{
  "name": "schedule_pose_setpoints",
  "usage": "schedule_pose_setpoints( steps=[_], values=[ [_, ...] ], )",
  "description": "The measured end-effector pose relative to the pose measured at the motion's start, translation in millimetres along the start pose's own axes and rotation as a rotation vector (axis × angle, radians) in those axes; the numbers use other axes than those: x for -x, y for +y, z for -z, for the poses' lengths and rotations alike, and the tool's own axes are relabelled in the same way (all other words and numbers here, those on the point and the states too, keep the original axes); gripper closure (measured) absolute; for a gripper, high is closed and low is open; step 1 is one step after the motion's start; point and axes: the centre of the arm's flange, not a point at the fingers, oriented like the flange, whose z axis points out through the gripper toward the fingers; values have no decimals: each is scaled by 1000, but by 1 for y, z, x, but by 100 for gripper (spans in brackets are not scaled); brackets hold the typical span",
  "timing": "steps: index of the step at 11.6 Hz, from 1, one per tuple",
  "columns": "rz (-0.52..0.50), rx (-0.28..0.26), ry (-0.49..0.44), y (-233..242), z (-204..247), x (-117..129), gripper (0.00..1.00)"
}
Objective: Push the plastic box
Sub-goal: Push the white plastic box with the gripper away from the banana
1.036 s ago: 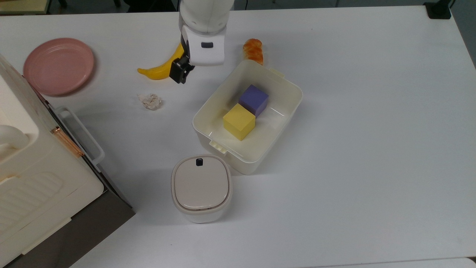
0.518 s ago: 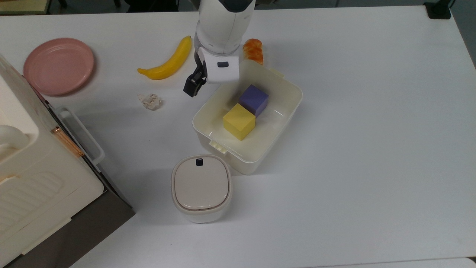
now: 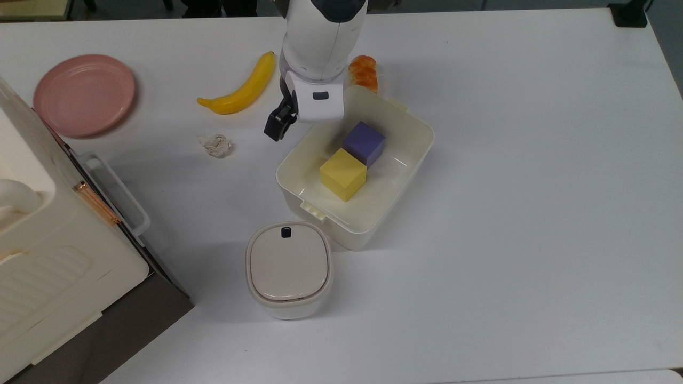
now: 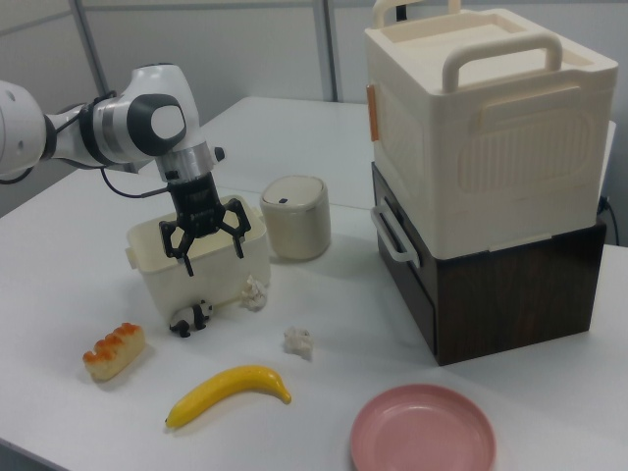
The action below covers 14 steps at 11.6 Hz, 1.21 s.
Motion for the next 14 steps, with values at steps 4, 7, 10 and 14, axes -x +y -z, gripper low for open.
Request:
schedule_pose_setpoints(
  steps=[4,7,10,14],
  values=[
    [4,-3,-3,0,-4,-3,0],
    [-5,10,9,0,-10,-13,0],
    [-15,10,9,1,-16,-17,0],
    [-113,23,25,-2,-7,-25,0]
  ],
)
